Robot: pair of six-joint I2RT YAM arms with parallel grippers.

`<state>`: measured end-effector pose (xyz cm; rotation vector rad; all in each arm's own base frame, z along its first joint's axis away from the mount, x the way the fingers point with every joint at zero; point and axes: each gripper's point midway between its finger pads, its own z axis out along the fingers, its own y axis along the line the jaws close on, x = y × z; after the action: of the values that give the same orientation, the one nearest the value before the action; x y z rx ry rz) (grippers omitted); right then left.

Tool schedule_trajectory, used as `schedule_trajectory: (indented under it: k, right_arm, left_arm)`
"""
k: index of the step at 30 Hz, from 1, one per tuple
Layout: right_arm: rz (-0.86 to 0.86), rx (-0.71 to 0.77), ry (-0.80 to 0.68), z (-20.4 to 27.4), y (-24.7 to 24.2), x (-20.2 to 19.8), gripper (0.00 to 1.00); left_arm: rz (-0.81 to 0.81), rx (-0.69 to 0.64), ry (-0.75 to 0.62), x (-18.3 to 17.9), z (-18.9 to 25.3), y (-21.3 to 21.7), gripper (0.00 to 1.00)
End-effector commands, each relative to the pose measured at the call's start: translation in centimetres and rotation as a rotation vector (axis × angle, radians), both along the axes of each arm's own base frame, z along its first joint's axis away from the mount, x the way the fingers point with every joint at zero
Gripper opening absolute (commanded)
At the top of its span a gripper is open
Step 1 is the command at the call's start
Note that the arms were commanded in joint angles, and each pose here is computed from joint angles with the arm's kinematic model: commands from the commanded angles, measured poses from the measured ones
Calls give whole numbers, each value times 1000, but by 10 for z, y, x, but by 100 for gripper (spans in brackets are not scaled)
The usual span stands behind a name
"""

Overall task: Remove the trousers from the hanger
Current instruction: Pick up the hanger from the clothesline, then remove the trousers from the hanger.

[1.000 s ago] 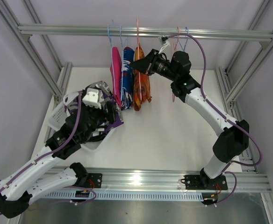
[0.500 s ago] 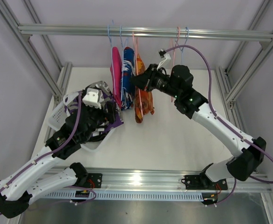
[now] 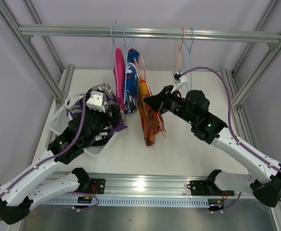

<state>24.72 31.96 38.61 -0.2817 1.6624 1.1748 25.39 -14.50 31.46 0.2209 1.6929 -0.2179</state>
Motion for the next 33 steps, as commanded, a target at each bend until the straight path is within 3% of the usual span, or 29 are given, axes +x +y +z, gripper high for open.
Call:
schedule_trajectory:
  k: [1,17,33]
  right_arm:
    - [-50,160,-194,74,-24,-16,0]
    - [-200,214,-127,47,-75,-38,0]
    - [-537,211,-79,29,-137,-23,0]
  left_arm:
    - [-15,9,-21,0,7,-4,99]
    - [-27,16,-16,-1,6,-7,99]
    - [-96,37,-1,-8,-3,-29,99]
